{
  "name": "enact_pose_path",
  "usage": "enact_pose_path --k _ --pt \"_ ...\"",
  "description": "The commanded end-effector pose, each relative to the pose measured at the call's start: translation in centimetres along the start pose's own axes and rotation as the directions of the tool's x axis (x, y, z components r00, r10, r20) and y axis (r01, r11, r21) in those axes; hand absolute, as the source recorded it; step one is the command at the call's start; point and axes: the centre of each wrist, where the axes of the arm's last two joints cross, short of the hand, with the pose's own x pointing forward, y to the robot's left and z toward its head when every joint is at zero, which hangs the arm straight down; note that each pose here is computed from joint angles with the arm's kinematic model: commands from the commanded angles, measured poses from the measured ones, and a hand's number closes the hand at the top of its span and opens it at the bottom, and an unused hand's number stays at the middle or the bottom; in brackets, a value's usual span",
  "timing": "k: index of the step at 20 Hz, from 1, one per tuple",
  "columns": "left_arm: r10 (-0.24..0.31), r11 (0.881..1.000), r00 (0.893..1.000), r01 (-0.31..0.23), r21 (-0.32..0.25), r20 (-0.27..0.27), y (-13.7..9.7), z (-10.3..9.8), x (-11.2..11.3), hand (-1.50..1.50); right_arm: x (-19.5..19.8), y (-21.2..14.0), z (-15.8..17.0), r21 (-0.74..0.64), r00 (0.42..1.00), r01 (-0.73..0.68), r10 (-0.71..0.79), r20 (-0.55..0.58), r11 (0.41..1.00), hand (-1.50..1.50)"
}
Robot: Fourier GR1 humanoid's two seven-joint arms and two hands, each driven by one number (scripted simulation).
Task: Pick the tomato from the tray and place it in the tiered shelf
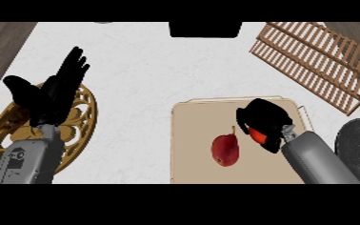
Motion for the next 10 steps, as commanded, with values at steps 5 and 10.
enact_pose_path --k 5,10 --pt "0.013 1.000 1.000 -0.013 0.015 0.005 1.6 -0.9 1.0 0.00 0.4 1.8 1.5 -0.113 0.998 0.015 -0.007 0.069 0.993 1.50" --pt "0.007 0.998 1.000 -0.006 0.057 -0.026 2.1 1.0 -0.4 0.00 9.1 8.2 5.2 -0.174 0.975 0.213 -0.198 0.095 0.962 1.50"
